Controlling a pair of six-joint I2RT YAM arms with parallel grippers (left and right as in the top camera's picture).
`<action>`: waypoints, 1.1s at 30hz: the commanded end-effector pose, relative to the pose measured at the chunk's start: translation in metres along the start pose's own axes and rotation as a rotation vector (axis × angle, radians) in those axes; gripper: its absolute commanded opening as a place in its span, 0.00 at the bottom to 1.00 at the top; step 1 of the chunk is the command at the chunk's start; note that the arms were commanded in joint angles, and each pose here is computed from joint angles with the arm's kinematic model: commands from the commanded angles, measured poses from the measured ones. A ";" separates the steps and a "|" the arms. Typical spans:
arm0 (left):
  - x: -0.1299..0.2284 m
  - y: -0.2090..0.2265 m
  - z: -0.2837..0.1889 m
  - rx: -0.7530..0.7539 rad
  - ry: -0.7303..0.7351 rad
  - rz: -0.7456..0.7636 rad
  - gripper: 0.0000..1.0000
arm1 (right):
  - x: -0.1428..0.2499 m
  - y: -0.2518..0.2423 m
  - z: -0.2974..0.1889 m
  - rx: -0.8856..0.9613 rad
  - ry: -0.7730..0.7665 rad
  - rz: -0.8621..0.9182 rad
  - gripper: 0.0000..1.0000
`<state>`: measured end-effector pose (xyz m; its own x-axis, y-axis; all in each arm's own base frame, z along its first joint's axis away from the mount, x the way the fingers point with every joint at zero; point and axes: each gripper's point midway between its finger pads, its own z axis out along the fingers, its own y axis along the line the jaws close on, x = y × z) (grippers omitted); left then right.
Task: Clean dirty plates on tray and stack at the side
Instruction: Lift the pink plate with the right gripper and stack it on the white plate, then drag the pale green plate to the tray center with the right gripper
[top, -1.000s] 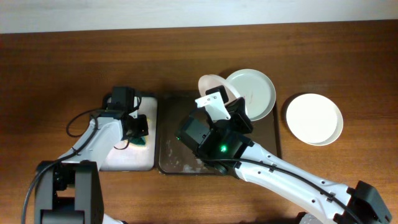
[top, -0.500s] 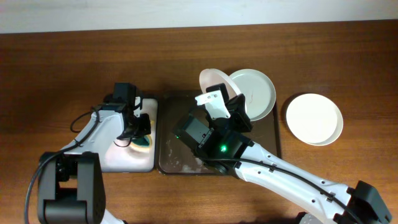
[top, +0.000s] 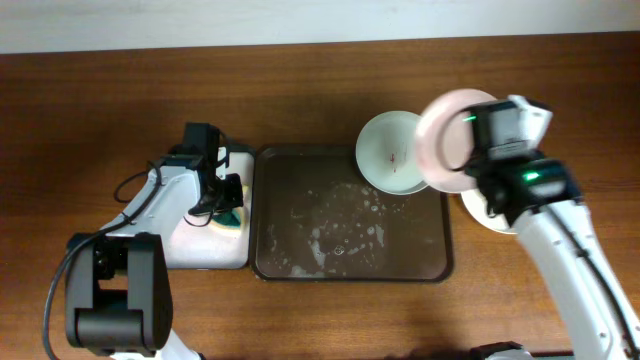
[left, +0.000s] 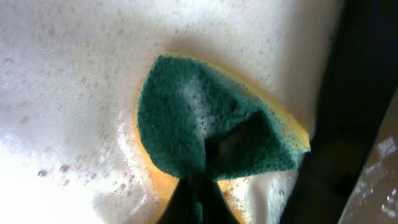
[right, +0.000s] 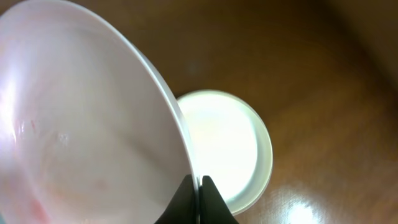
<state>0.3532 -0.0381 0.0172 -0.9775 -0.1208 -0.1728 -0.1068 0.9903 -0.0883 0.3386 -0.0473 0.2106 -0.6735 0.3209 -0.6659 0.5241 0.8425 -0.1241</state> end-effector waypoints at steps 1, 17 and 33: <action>-0.012 -0.002 -0.012 0.002 0.006 -0.011 0.00 | 0.005 -0.031 0.032 -0.077 0.160 0.199 0.04; -0.004 -0.001 -0.012 -0.010 0.064 -0.029 0.00 | 0.070 -0.050 0.128 -0.195 0.567 0.326 0.32; -0.013 -0.009 -0.032 0.029 0.023 -0.038 0.00 | 0.033 0.103 0.095 -0.622 0.278 -0.162 0.40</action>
<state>0.3517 -0.0397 0.0147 -0.9883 -0.1452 -0.0466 -0.1414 0.9870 -0.0762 0.4116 0.0043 0.0982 -0.8827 0.2483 -0.3990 0.1004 0.9290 0.3562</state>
